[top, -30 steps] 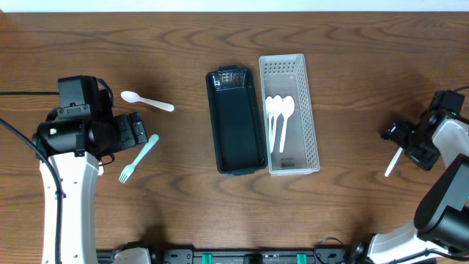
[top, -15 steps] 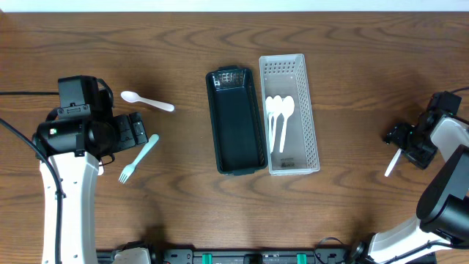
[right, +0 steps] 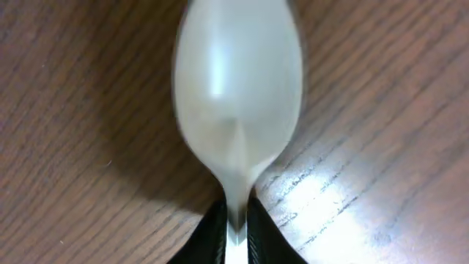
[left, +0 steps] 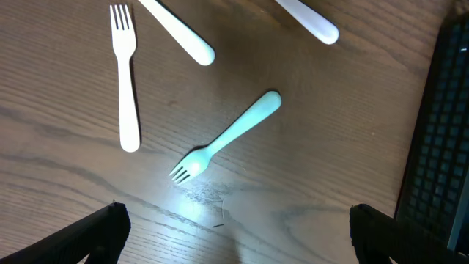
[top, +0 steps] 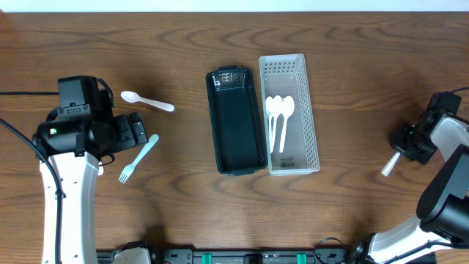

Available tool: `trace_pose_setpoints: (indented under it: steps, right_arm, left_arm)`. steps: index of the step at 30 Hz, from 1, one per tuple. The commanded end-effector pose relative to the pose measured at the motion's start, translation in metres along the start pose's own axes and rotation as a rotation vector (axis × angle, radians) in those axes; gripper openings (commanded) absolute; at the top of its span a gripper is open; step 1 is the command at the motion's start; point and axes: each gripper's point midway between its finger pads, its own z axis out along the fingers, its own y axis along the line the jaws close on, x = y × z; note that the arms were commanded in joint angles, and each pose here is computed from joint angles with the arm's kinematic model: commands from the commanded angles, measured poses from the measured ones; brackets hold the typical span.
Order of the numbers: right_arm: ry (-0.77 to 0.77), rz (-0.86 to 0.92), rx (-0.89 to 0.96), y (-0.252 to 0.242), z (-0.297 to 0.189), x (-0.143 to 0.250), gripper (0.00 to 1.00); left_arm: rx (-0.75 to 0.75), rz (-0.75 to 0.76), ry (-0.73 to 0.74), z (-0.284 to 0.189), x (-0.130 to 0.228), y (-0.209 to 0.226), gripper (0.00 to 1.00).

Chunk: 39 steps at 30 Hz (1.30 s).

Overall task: Pack container
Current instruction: 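Carry the last spoon into the white basket and release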

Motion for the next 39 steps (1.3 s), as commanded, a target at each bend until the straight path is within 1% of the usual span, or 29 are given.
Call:
trace_pose_setpoints:
  steps: [1,3,7,11,15,17,19,22,26,30,36,38,39]
  right_arm:
    - [0.059,0.008,-0.021,0.002,0.013,0.013,0.03]
    - [0.060,0.014,-0.039,0.006,0.012,0.012,0.00]
    - [0.044,0.027,-0.050,0.016,-0.009,0.002,0.01]
    - [-0.036,-0.066,-0.087,0.052,-0.064,-0.025,0.01]
    - [-0.143,-0.206,-0.154,0.107,-0.142,-0.038,0.01]
    - [-0.196,-0.281,-0.198,0.139,-0.176,-0.035,0.01]
    - [-0.235,-0.368,-0.254,0.175,-0.206,-0.022,0.01]
    - [-0.255,-0.498,-0.339,0.225,-0.229,0.009,0.01]
    - [-0.229,-0.648,-0.376,0.270,-0.227,0.057,0.01]
    - [-0.157,-0.742,-0.350,0.295,-0.202,0.095,0.01]
    - [-0.024,-0.816,-0.263,0.309,-0.144,0.127,0.03]
    - [0.017,-0.825,-0.241,0.309,-0.128,0.134,0.09]
    - [0.030,-0.827,-0.230,0.308,-0.123,0.135,0.10]
  left_arm:
    - [0.004,-0.010,-0.001,-0.001,-0.003,0.000,0.98]
    - [0.004,-0.010,-0.001,-0.001,-0.003,0.000,0.98]
    - [0.004,-0.010,-0.002,-0.001,-0.003,0.000,0.98]
    - [0.005,-0.010,-0.002,-0.001,-0.003,0.000,0.98]
    - [0.005,-0.010,-0.001,-0.001,-0.003,0.000,0.98]
    - [0.005,-0.010,-0.001,-0.001,-0.003,0.000,0.98]
    - [0.004,-0.010,-0.001,-0.001,-0.002,0.000,0.98]
    - [0.005,-0.010,0.000,-0.001,-0.002,0.000,0.98]
    - [0.005,-0.011,0.000,-0.001,-0.002,0.000,0.98]
    - [0.005,-0.011,-0.001,-0.001,-0.002,0.000,0.98]
    - [0.005,-0.011,-0.001,-0.001,-0.002,0.000,0.98]
    - [0.005,-0.011,-0.001,-0.001,-0.002,0.000,0.98]
    - [0.005,-0.011,0.000,-0.001,-0.002,0.000,0.98]
